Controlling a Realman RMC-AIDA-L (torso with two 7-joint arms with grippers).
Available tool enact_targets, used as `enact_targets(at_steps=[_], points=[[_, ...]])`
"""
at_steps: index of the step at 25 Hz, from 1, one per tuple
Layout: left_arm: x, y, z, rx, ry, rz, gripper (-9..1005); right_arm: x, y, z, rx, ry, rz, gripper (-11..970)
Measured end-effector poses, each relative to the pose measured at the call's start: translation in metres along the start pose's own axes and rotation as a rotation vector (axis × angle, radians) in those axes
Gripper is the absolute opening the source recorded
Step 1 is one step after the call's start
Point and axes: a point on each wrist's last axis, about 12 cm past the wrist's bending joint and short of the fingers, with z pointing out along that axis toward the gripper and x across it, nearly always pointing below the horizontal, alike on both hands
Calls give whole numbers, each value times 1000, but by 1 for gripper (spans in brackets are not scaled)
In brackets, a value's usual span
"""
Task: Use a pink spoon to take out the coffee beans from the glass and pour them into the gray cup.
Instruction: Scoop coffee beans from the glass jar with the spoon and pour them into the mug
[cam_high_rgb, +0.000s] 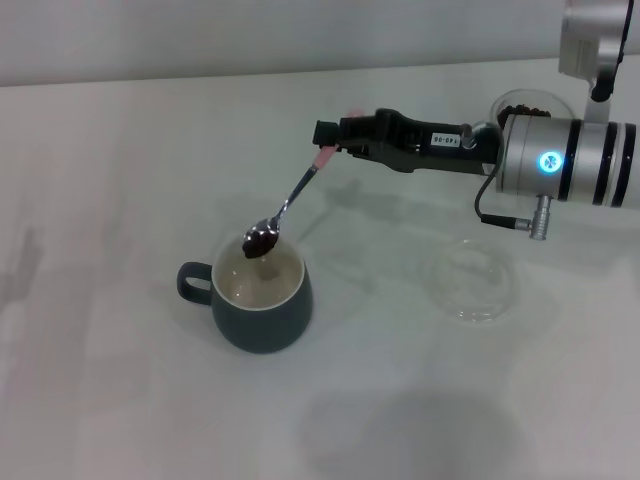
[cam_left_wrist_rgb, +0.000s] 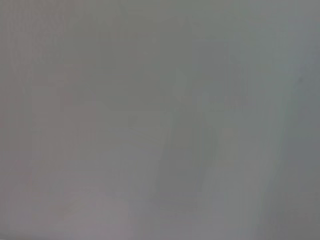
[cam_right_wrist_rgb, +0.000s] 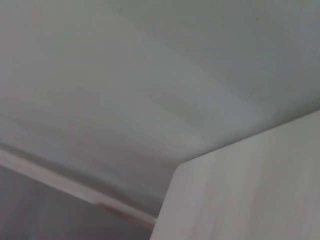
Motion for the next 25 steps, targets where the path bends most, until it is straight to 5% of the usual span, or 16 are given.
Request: enact_targets(at_steps=[15, 25], points=[[0, -6, 4, 14, -3, -15, 880, 8, 10, 0, -81, 16, -329, 151], [1, -9, 7, 16, 8, -25, 879, 1, 9, -19, -100, -62, -337, 152]])
